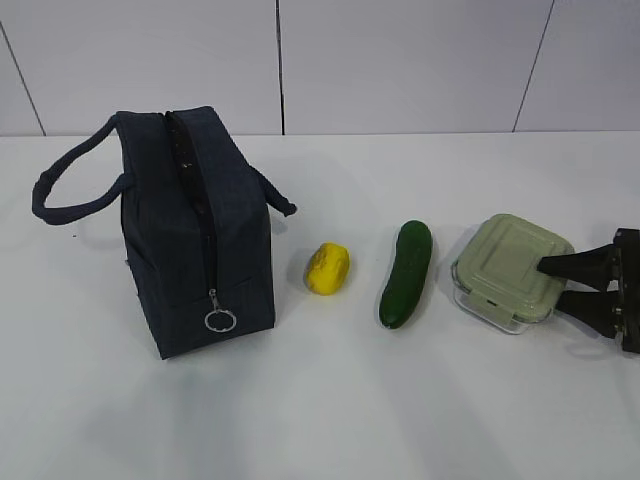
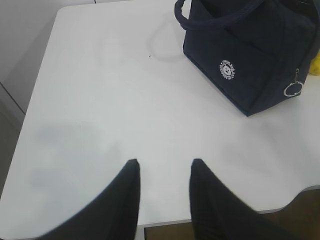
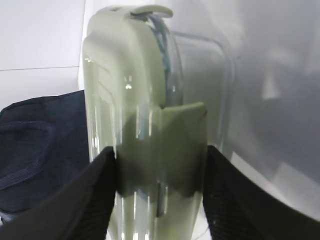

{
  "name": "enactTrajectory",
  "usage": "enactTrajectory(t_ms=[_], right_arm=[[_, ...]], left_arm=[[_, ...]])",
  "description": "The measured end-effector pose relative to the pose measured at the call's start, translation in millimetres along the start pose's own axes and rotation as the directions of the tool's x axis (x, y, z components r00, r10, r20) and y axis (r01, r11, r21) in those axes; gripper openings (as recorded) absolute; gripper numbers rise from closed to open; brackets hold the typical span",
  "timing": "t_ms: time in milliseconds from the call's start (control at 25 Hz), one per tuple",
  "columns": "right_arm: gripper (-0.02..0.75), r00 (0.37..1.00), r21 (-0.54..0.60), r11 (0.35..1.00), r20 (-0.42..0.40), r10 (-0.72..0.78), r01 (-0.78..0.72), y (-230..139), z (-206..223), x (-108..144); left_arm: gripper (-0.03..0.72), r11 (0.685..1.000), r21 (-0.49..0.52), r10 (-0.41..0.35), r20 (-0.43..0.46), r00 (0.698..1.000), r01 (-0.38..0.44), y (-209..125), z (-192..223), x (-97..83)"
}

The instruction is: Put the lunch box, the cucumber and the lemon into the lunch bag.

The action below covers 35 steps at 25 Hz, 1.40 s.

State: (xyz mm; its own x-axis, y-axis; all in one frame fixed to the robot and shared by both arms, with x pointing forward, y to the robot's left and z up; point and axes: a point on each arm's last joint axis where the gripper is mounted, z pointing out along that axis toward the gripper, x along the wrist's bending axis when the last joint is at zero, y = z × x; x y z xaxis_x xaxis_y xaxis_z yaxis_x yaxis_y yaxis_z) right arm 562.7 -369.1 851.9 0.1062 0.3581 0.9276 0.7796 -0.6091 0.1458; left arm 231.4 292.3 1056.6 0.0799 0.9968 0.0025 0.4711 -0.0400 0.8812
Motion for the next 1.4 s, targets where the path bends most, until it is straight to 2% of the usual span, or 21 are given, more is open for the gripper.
enactTrajectory(t_ms=[1400], right_arm=[[0.391,1.0,0.003,1.0,0.0,0.013,-0.013,-0.1,0.0,0.1]], left_arm=[[0.24,1.0,0.0,0.0,0.0,1.0,0.0,0.0,0.0,0.0]])
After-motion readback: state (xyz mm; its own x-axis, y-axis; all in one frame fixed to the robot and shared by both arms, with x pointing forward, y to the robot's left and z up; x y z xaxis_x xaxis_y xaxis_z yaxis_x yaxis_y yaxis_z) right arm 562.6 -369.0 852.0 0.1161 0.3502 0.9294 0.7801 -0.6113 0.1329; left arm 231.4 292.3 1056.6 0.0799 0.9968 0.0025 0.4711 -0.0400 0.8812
